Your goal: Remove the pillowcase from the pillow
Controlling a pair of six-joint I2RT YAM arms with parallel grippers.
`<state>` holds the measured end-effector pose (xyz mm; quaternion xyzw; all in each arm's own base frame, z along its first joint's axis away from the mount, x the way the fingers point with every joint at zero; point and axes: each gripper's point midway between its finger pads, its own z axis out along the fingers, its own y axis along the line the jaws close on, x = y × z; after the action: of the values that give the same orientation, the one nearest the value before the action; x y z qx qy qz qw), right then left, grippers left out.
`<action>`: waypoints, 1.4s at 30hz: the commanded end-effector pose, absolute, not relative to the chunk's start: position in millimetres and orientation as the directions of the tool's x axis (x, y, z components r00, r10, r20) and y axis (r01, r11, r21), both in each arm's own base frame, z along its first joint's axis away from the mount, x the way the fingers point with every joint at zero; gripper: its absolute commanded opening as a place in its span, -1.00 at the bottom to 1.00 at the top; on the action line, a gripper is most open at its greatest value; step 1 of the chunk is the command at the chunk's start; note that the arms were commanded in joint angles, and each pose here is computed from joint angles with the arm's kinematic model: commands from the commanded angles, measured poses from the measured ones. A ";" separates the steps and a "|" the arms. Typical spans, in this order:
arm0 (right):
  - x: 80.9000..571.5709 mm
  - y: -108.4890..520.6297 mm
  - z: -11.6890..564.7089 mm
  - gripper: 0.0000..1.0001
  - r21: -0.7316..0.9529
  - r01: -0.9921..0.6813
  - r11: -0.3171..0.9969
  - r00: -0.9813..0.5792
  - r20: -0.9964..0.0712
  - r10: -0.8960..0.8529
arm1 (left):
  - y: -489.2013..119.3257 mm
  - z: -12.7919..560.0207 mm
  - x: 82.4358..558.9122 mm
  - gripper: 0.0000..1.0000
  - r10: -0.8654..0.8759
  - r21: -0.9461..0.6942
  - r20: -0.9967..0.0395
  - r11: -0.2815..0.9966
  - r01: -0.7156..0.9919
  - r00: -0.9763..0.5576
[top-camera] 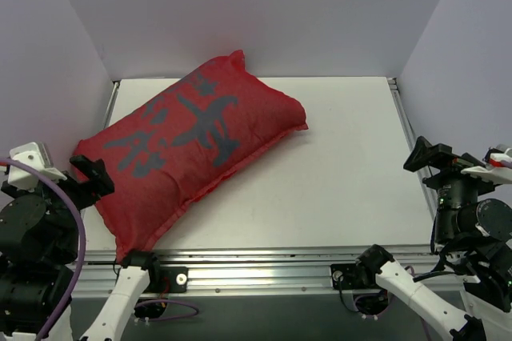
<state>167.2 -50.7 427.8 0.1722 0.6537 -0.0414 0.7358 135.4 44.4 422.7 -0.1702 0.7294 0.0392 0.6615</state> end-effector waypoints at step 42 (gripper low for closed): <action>236.9 100.4 328.3 1.00 0.228 -0.173 0.958 -0.224 -0.956 0.187 | -305.1 179.5 405.5 0.88 0.003 -0.172 -0.873 0.934 0.314 -0.488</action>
<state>236.3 107.0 304.8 -0.0103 0.7932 0.1419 0.5921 471.2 -270.0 206.4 0.0625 0.8223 -0.0944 0.5577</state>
